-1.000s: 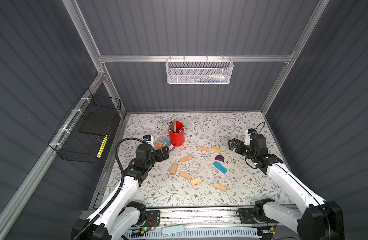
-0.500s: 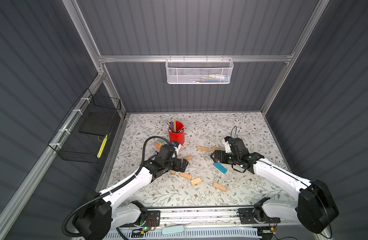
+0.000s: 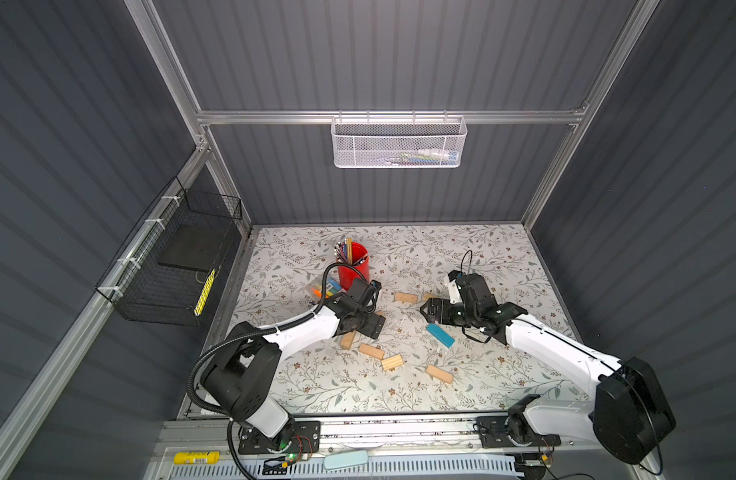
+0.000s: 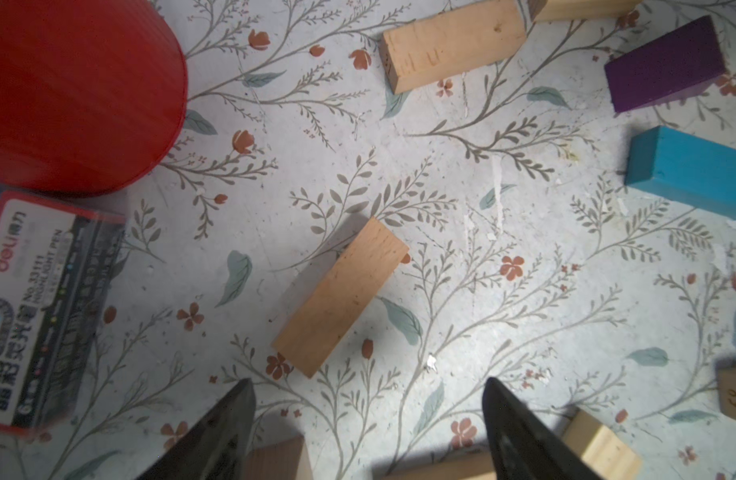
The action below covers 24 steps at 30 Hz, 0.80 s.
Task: Build the wood block tower
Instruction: 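Grasp a wooden block by the red cup with the left gripper while the right advances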
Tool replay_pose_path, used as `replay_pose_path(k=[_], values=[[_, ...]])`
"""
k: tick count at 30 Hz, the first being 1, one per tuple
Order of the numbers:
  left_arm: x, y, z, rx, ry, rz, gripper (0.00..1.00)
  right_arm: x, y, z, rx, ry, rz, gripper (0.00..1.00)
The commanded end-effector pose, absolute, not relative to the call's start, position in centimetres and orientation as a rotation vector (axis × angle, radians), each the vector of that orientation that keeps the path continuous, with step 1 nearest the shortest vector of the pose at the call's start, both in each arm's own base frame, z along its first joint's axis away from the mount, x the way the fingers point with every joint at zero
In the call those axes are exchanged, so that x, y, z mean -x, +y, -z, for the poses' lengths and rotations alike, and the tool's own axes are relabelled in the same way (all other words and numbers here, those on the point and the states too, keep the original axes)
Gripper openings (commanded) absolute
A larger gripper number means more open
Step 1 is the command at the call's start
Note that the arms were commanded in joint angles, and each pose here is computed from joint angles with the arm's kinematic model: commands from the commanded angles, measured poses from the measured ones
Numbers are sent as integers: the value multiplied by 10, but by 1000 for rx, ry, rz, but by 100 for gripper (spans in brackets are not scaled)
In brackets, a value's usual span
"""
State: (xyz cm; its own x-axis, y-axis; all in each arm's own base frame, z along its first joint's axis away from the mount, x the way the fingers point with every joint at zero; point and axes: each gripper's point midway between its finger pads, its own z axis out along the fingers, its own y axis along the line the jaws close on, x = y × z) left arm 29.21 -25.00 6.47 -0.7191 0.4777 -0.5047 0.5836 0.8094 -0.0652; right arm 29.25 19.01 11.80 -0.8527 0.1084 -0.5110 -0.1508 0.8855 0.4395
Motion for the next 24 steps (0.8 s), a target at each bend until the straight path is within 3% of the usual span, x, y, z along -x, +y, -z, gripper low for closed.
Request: replay_pose_path(k=[1,14,24], values=[[-295,-252,-60,-865,2529,254,82,-297,193,-126,36,2489,-650,99],[-314,-255,-29,-896,2593,132,64,-297,194,-127,51,2486,-645,99],[-315,-255,-24,-874,2628,120,45,-298,192,-126,53,2488,-629,99]])
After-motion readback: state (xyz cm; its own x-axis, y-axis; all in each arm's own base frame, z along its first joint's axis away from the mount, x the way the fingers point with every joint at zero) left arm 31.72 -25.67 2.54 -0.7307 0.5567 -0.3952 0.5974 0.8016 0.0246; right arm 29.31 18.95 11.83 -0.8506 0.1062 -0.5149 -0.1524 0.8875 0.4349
